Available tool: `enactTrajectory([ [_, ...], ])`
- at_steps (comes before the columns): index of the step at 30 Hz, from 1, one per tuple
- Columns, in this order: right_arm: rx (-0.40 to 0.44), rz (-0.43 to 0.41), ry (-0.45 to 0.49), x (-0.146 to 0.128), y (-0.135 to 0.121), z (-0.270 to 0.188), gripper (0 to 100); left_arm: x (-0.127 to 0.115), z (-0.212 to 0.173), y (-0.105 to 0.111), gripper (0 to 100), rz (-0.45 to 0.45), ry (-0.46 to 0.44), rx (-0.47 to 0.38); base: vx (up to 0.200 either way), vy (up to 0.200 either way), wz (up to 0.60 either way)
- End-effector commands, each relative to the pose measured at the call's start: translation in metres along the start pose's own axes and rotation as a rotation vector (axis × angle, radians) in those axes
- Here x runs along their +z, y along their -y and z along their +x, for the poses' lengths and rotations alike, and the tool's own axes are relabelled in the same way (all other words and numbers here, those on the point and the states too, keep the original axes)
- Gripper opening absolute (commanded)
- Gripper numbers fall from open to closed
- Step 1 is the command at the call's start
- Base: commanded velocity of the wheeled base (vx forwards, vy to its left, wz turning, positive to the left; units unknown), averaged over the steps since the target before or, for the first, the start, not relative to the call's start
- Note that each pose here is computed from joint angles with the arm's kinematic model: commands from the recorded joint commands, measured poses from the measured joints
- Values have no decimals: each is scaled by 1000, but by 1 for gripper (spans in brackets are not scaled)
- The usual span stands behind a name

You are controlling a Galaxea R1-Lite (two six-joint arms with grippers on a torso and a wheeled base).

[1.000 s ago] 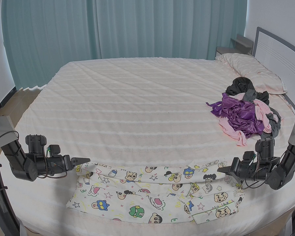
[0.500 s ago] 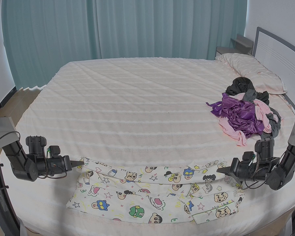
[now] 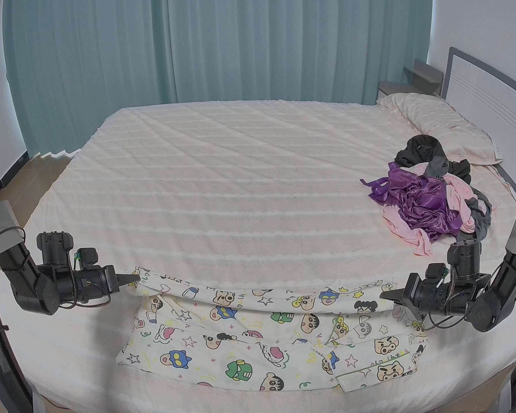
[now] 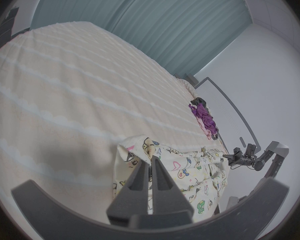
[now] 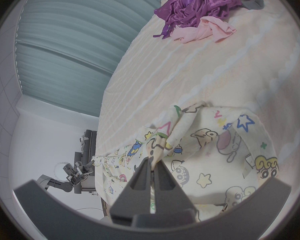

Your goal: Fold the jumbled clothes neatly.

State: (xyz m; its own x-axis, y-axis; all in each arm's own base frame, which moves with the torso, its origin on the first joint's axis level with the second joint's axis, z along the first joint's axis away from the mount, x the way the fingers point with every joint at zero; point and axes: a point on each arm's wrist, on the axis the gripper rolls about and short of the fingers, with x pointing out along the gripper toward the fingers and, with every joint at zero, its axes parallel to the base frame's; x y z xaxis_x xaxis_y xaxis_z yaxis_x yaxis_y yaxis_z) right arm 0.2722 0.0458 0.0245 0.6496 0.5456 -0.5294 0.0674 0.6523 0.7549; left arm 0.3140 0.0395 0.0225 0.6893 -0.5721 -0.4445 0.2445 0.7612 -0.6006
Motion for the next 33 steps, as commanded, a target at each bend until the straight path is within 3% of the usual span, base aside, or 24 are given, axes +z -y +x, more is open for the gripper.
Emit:
enactTrajectory([
  [1,23,1,26,5,-6,-5,0,9,2,8,0,31,27,14,0,0,0],
  [8,51,-12,65,12,-15,-12,0,16,15,16,0,15,59,80,0,0,0],
  [12,64,2,89,18,-18,-13,0,31,25,28,0,-82,119,85,0,0,0],
  [19,80,41,127,31,-19,-11,0,38,34,39,0,-169,131,49,0,0,0],
  [22,86,42,132,34,-20,-9,0,43,38,39,0,-207,165,75,0,0,0],
  [33,91,35,138,34,-22,-12,0,43,41,35,0,-220,175,96,0,0,0],
])
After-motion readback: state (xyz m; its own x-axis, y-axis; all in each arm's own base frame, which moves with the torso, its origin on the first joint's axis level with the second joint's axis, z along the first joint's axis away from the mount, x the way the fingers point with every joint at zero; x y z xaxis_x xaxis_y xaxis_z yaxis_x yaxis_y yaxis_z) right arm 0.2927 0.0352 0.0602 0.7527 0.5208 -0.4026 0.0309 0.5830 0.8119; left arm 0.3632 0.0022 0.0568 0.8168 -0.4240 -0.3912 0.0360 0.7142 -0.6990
